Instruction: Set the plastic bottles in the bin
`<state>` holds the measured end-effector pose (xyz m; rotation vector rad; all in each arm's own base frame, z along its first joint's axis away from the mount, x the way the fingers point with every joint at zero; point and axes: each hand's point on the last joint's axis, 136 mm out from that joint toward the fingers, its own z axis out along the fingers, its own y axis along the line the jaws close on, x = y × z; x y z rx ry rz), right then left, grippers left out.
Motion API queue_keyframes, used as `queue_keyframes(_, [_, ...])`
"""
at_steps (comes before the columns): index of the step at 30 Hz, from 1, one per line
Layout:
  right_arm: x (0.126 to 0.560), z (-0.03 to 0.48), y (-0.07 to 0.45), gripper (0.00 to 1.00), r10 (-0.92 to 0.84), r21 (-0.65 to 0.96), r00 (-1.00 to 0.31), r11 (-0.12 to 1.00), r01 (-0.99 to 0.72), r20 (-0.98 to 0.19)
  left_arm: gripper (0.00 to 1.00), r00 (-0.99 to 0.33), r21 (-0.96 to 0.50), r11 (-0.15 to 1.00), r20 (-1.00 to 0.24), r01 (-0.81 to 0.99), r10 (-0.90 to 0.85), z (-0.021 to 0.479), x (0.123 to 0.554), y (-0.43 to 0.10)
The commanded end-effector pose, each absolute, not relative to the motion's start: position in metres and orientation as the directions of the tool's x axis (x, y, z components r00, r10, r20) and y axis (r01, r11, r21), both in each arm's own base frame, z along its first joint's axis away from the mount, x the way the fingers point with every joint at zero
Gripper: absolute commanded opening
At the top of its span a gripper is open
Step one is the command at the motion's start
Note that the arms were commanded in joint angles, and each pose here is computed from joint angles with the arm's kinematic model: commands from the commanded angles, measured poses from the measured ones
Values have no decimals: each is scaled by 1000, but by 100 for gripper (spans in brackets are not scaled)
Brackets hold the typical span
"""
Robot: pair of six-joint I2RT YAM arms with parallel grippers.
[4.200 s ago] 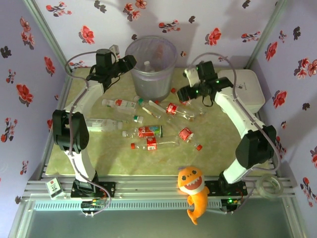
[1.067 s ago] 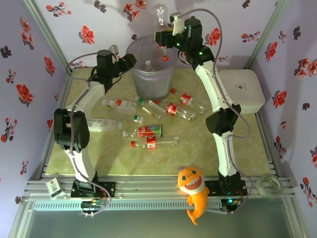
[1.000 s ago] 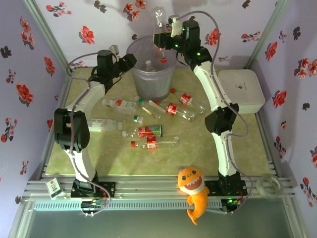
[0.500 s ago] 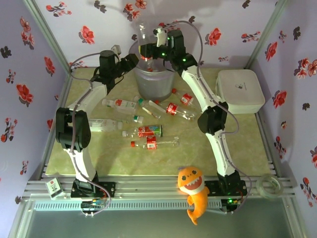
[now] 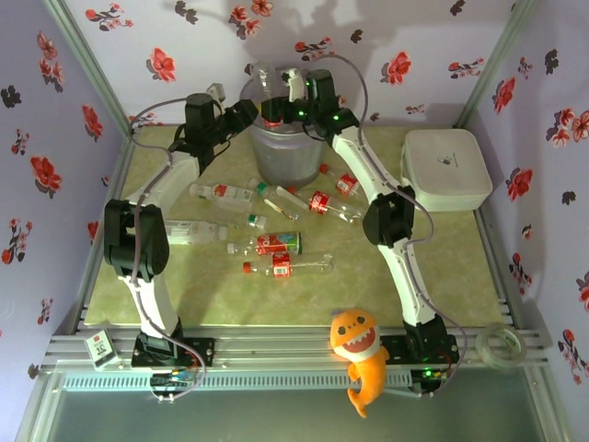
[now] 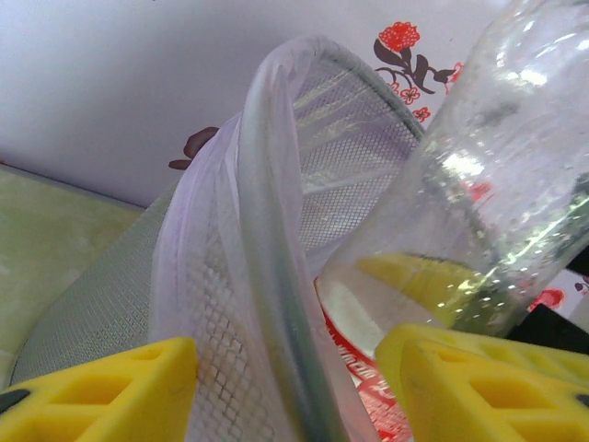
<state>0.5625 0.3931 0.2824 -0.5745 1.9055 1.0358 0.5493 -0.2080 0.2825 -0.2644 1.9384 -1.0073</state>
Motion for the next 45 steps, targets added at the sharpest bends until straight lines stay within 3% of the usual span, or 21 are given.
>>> queue_keyframes(1, [561, 260, 397, 60, -31, 442, -538, 532, -722, -842, 61, -671, -729, 670, -568, 140, -477, 229, 540, -225])
queue_keyframes(9, [561, 249, 394, 76, -54, 446, -558, 540, -714, -828, 61, -671, -731, 669, -565, 137, -480, 229, 542, -226])
queue_keyframes(11, [560, 250, 393, 93, -54, 447, -560, 542, -712, -826, 61, -671, -732, 667, -564, 137, -480, 229, 542, -226])
queue_keyframes(12, [560, 249, 393, 94, -56, 450, -564, 541, -711, -824, 61, -673, -732, 667, -562, 135, -481, 228, 543, -226])
queue_keyframes(22, [558, 264, 388, 92, -58, 428, -541, 543, -722, -839, 61, -676, -731, 669, -560, 131, -479, 225, 543, -226])
queue_keyframes(30, [542, 348, 362, 92, -35, 316, -415, 593, -741, -909, 61, -678, -730, 671, -559, 130, -477, 223, 544, -227])
queue_keyframes(38, [498, 426, 338, 93, -3, 276, -333, 555, -785, -943, 61, -674, -729, 672, -562, 131, -479, 225, 544, -225])
queue_keyframes(45, [466, 407, 291, 91, -121, 220, -396, 669, -710, -910, 61, -683, -711, 691, -570, 132, -456, 225, 541, -223])
